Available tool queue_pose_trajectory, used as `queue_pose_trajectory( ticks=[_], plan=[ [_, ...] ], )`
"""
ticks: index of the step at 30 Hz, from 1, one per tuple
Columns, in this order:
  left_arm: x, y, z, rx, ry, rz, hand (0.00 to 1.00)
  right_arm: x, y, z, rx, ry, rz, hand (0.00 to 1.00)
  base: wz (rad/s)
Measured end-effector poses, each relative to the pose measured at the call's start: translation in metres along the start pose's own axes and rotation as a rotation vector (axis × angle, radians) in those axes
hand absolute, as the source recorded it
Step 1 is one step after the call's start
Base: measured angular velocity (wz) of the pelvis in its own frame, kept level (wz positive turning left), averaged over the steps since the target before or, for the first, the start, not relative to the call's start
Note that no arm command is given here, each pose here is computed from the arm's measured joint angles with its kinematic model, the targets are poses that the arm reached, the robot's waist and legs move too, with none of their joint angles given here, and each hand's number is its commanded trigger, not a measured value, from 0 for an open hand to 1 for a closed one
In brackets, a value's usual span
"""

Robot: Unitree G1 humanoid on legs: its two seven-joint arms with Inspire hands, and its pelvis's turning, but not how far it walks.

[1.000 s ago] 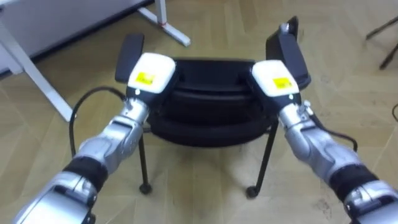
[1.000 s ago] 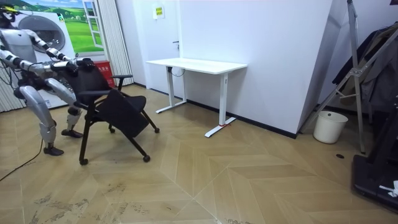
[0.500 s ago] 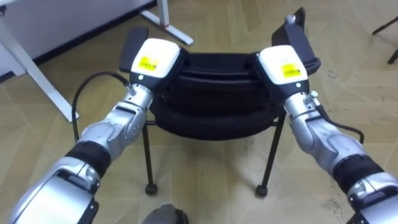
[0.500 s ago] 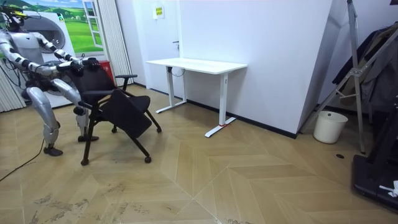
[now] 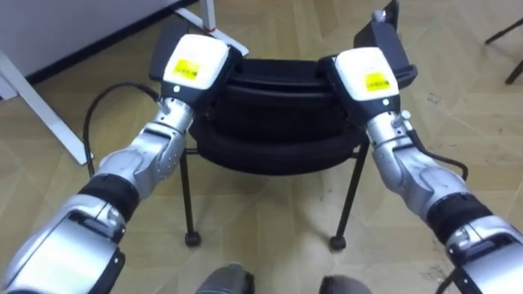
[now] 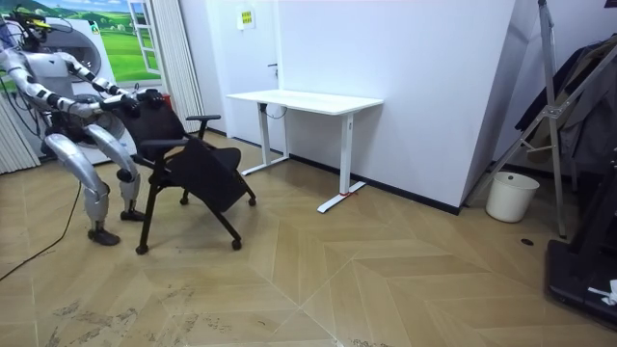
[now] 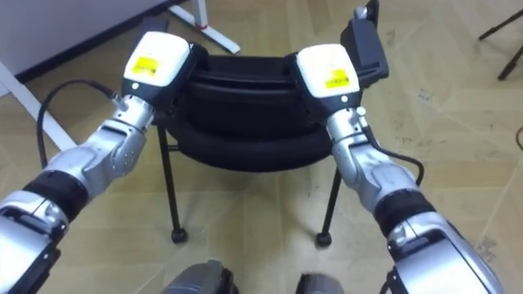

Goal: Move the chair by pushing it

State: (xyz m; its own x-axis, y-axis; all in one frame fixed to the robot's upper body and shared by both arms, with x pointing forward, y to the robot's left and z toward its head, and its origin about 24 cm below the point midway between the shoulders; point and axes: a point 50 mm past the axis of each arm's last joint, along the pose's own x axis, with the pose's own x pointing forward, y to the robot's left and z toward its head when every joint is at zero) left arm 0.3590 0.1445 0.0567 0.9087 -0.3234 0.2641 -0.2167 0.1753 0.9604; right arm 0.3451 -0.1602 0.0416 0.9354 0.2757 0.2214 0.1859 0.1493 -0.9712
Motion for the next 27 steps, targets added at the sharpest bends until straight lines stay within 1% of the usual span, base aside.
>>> queue_pose_trajectory(
  ticks=[3,6,9,10,12,14,15,17,20,22,27],
  plan=[
    [-0.006,-0.005,-0.001,-0.022,0.026,-0.005,1.00,0.001,0.001,0.001,-0.012,-0.009,0.006,1.00,0.10],
    [-0.009,-0.008,-0.002,-0.033,0.044,-0.004,1.00,0.005,0.000,0.004,-0.014,-0.016,0.039,1.00,-0.45],
    [-0.008,-0.005,-0.005,-0.022,0.043,0.009,1.00,0.008,-0.003,0.005,-0.013,-0.023,0.035,1.00,0.14],
    [-0.008,-0.003,-0.007,-0.011,0.044,0.023,1.00,0.012,-0.005,0.007,-0.013,-0.032,0.036,1.00,-0.07],
    [-0.011,-0.005,-0.008,-0.007,0.053,0.034,1.00,0.015,-0.007,0.009,-0.014,-0.038,0.048,1.00,-0.28],
    [-0.007,-0.002,-0.007,0.003,0.051,0.043,1.00,0.016,-0.009,0.007,-0.012,-0.033,0.040,1.00,0.07],
    [-0.006,-0.001,-0.007,0.018,0.045,0.039,1.00,0.015,-0.008,0.007,-0.006,-0.029,0.051,1.00,0.34],
    [-0.014,-0.010,-0.006,0.025,0.042,0.009,1.00,0.004,0.003,0.008,0.017,-0.024,0.086,1.00,0.47],
    [-0.018,-0.015,-0.004,0.017,0.044,-0.007,1.00,-0.003,0.009,0.007,0.030,-0.025,0.094,1.00,0.70],
    [-0.023,-0.024,0.000,-0.004,0.056,-0.035,1.00,-0.013,0.017,0.005,0.025,-0.015,0.117,1.00,0.22],
    [-0.028,-0.033,0.010,-0.059,0.077,-0.047,1.00,-0.015,0.013,-0.004,-0.022,-0.029,0.109,1.00,-0.04]
  ],
)
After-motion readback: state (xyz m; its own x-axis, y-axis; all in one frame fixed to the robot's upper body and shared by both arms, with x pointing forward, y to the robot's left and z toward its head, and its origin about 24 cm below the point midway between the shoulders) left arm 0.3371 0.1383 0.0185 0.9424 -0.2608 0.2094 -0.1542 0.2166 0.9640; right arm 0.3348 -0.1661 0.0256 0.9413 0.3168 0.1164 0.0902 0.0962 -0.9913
